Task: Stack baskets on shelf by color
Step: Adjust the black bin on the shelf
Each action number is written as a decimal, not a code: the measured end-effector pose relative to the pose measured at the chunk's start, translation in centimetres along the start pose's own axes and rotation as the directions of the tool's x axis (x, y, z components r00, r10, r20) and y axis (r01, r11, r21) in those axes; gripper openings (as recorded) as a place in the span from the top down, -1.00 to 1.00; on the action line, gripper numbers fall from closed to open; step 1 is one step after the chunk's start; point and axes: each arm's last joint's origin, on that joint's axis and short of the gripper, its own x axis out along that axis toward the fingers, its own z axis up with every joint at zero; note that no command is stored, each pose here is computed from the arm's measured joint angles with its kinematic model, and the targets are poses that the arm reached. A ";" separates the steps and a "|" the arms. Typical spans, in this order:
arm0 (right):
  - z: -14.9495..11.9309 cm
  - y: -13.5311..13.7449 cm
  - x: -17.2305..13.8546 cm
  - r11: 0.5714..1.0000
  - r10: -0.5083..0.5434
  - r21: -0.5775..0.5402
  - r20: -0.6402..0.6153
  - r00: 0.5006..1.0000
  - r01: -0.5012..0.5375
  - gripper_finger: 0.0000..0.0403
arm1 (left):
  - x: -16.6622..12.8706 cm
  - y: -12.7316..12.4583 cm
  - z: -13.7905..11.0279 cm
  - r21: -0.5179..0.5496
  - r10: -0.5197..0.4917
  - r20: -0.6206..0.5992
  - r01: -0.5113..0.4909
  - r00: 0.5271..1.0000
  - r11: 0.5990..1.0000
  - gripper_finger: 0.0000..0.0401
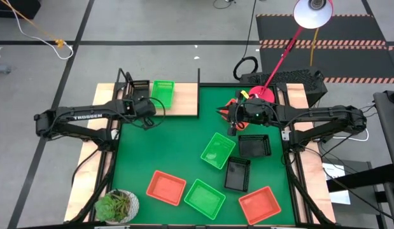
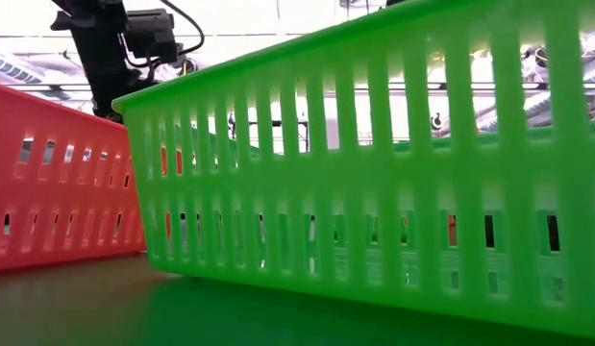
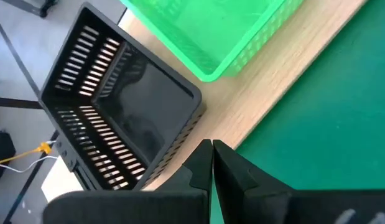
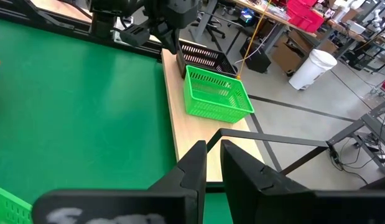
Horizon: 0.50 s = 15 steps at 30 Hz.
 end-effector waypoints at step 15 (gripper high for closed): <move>0.0 0.0 0.0 1.000 0.000 0.000 0.000 1.000 0.000 0.79 | 0.3 0.7 -0.3 -0.066 0.037 -0.049 -0.040 0.998 0.997 0.92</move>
